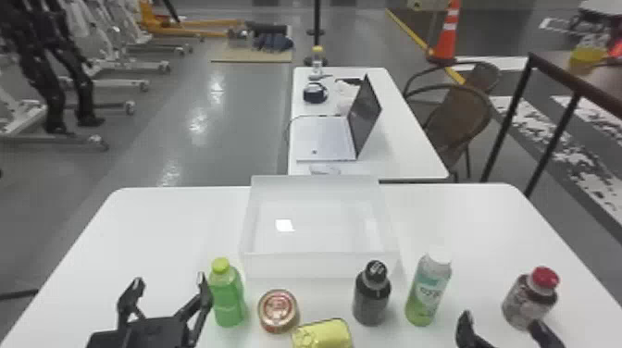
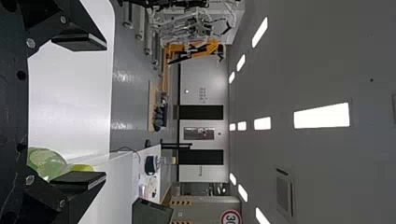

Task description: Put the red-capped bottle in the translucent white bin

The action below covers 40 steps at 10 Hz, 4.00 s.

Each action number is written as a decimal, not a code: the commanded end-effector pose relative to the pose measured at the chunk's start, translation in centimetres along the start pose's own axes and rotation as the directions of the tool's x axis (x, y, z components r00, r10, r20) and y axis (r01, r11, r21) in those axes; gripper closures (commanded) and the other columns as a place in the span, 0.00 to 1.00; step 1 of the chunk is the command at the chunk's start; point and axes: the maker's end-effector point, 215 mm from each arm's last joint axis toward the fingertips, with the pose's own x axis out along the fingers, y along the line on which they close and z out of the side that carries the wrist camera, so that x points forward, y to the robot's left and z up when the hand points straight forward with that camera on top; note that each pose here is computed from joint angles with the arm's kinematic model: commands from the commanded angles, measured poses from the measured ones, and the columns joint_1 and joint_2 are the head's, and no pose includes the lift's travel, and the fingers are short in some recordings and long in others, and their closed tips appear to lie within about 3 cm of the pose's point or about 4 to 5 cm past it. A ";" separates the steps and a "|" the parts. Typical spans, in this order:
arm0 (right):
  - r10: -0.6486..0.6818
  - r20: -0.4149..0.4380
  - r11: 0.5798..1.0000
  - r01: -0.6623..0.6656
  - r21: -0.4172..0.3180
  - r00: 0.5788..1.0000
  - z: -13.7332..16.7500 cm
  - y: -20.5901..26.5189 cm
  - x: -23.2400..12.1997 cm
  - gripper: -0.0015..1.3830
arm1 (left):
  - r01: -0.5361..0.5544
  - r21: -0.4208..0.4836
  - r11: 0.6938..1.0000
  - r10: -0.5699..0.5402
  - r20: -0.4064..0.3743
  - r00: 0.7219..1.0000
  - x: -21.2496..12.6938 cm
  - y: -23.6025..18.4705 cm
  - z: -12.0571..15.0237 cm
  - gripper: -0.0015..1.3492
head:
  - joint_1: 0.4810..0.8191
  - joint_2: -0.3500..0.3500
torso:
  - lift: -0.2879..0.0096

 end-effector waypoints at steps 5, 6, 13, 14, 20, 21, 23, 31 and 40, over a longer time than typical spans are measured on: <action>-0.216 -0.028 0.975 0.214 -0.056 0.976 -3.3 -6.8 -3.9 0.10 | -0.001 -0.001 1.000 0.001 -0.002 1.000 -0.1 0.0 -0.1 0.22 | 0.20 0.50 | 0.63; -0.265 -0.040 0.962 0.261 -0.076 0.964 -4.2 -8.7 -4.7 0.10 | -0.001 -0.001 1.000 0.001 -0.001 1.000 -0.1 0.0 -0.1 0.22 | 0.20 0.50 | 0.63; -0.353 -0.042 0.932 0.347 -0.107 0.935 -6.5 -15.0 -2.7 0.10 | 0.001 -0.006 1.000 -0.001 0.000 1.000 -0.1 -0.1 -0.1 0.22 | 0.20 0.50 | 0.63; -0.343 -0.040 0.936 0.338 -0.094 0.939 -6.4 -15.2 -2.0 0.10 | 0.001 -0.006 1.000 -0.001 0.001 1.000 -0.1 -0.1 -0.1 0.22 | 0.20 0.50 | 0.63; -0.224 -0.110 0.970 0.211 -0.118 0.968 -6.9 -16.1 2.5 0.10 | -0.009 -0.016 1.000 0.009 0.005 1.000 -0.2 0.1 0.0 0.22 | 0.20 0.50 | 0.63; -0.224 -0.119 0.970 0.209 -0.125 0.967 -7.0 -16.2 2.9 0.10 | -0.013 -0.017 1.000 0.013 0.004 1.000 -0.3 0.2 0.0 0.22 | 0.20 0.50 | 0.63; -0.186 -0.140 0.974 0.164 -0.154 0.973 -6.9 -16.2 4.3 0.10 | -0.012 -0.015 1.000 0.012 0.005 1.000 -0.3 0.2 0.0 0.22 | 0.20 0.50 | 0.63; -0.069 -0.198 0.983 0.034 -0.179 0.978 -8.6 -14.5 8.4 0.10 | -0.020 -0.023 1.000 0.020 0.021 1.000 -0.4 0.4 0.3 0.23 | 0.20 0.50 | 0.63; -0.028 -0.171 0.978 -0.008 -0.208 0.985 -7.3 -13.8 10.5 0.84 | -0.021 -0.026 0.999 0.022 0.031 0.999 -0.5 0.3 0.5 0.23 | 0.20 0.50 | 0.63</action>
